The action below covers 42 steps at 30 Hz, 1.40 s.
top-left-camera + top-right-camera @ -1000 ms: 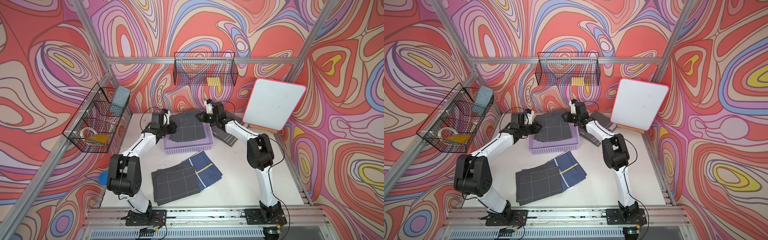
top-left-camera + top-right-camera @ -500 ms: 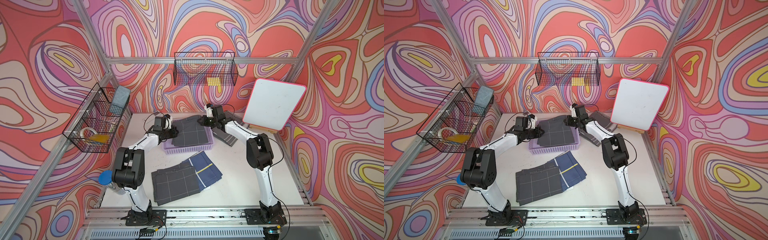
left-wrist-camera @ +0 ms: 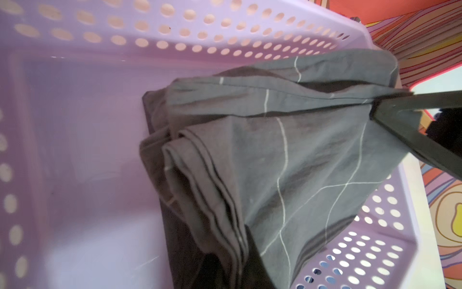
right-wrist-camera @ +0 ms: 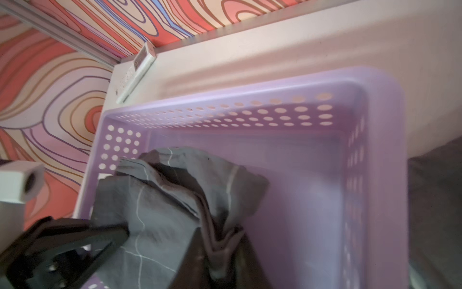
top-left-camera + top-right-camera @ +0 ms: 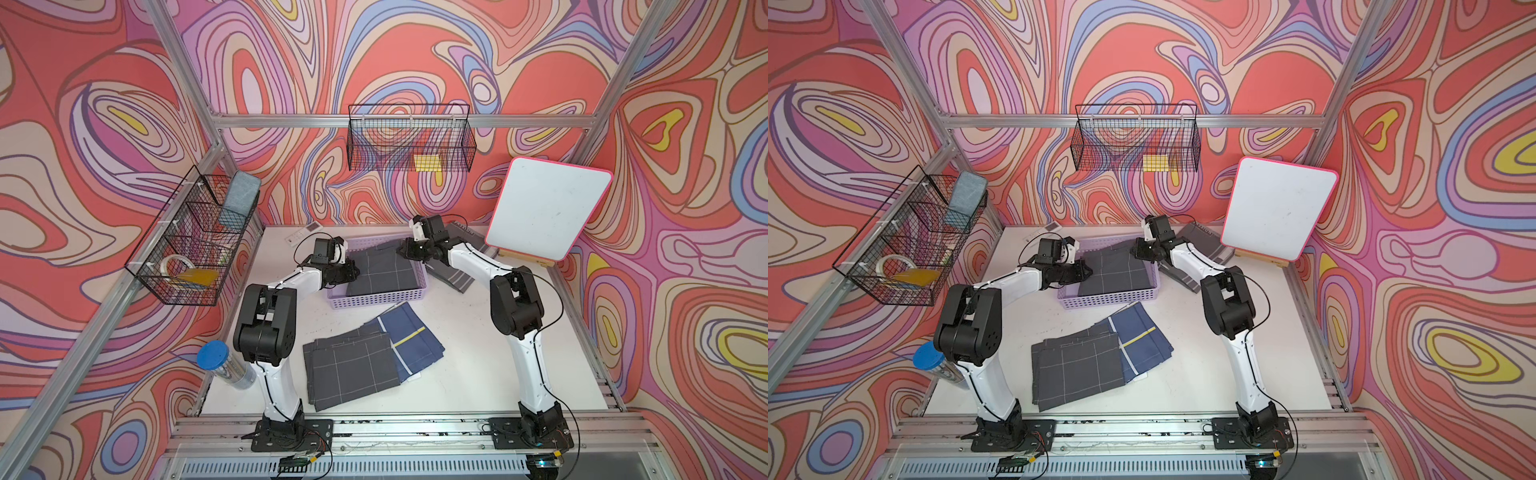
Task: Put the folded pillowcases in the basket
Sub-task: Place the pillowcase in the basket, then pick up the pillowcase at the center of the board.
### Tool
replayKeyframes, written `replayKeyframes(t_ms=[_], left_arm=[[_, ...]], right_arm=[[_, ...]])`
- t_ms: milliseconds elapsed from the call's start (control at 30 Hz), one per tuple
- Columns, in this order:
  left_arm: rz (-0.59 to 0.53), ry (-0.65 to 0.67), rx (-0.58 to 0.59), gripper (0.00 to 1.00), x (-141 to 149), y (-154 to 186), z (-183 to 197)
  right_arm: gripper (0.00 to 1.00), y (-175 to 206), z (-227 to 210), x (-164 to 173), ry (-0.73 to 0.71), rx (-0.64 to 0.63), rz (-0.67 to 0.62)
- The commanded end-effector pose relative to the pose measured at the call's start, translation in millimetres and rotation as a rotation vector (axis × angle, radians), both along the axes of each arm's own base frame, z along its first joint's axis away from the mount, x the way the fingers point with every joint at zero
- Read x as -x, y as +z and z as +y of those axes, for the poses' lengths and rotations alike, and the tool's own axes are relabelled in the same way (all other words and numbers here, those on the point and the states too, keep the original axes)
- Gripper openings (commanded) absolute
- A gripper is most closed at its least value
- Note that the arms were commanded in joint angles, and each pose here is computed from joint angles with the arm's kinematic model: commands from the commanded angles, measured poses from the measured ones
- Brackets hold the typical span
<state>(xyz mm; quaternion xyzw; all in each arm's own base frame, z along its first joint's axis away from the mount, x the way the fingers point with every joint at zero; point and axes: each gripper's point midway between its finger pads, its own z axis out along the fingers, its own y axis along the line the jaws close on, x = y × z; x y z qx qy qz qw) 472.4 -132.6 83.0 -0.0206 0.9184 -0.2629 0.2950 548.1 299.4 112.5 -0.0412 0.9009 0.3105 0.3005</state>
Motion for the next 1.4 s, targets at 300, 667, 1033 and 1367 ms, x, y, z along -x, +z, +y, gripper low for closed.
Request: replayKeyframes(t_ms=[300, 667, 1033, 1367], left_arm=[[-0.134, 0.094, -0.014, 0.99, 9.4, 86.2, 19.4], [-0.099, 0.216, 0.021, 0.99, 104.6, 93.3, 41.0], [0.002, 0.224, 0.068, 0.99, 180.2, 44.3, 36.2], [0.069, 0.138, 0.077, 0.99, 208.8, 23.0, 12.3]], right_arm=[[0.66, 73.7, -30.6, 5.7, -0.052, 0.013, -0.177], [0.68, 78.5, -26.2, 121.3, 0.053, 0.03, -0.126], [0.65, 24.9, 22.8, 242.2, 0.205, -0.047, 0.084], [0.63, -28.8, 58.0, 292.6, 0.278, -0.014, 0.237]])
